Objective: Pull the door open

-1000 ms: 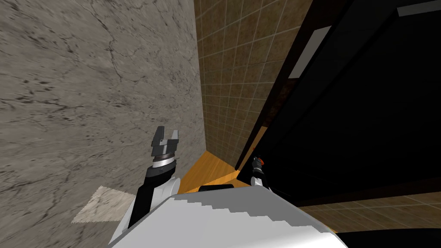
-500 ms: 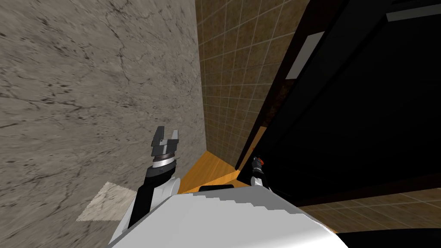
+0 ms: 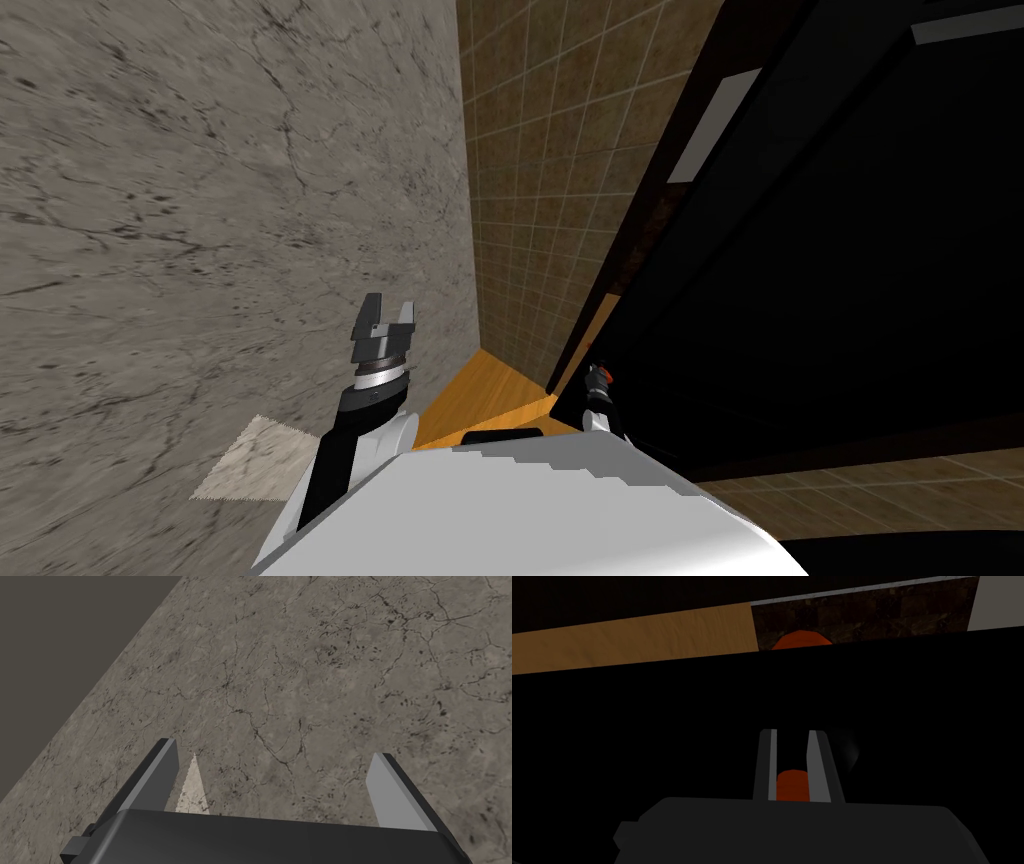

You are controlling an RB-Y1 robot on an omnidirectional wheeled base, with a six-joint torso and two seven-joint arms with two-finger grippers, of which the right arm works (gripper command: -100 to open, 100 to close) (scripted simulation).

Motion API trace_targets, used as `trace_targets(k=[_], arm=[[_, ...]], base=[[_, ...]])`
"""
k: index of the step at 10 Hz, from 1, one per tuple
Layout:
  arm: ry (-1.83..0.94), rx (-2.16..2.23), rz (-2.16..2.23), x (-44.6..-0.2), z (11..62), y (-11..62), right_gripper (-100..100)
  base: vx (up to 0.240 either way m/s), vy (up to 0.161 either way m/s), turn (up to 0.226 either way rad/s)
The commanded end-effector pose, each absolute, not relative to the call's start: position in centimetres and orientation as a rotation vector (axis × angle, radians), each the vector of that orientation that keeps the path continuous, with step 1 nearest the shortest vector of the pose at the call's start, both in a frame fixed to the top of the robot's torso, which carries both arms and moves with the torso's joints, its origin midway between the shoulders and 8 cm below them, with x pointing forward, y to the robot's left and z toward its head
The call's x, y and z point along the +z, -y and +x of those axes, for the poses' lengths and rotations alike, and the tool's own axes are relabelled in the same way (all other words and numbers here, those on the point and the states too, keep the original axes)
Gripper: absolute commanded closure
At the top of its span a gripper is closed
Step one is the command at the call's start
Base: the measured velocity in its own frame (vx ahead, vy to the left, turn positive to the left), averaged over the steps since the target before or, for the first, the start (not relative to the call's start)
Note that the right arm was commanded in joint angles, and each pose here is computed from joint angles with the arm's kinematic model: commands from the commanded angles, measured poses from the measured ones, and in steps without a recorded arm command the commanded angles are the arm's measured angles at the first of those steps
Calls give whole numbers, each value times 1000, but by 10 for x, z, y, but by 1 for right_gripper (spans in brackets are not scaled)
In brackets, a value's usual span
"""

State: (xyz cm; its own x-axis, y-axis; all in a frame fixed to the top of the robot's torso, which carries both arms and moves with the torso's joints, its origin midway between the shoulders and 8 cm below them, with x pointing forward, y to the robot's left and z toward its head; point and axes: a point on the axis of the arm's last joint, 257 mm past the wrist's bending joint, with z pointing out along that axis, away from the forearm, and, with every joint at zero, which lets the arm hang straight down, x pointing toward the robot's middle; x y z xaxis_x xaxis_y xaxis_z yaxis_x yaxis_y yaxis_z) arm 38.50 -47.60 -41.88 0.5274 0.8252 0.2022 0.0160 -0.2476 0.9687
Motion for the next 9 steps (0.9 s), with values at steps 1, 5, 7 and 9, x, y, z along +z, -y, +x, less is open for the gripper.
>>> trace_targets(k=[1,5,7,9], arm=[[-710,854,1676,-431,362,496,100],[-674,887,1691,-429,362,496,100],[-640,916,1703,-428,362,497,100],[-637,919,1705,-428,362,497,100]], base=[[-21,-13,20],[-9,1,16],[-51,-21,84],[-26,-17,37]])
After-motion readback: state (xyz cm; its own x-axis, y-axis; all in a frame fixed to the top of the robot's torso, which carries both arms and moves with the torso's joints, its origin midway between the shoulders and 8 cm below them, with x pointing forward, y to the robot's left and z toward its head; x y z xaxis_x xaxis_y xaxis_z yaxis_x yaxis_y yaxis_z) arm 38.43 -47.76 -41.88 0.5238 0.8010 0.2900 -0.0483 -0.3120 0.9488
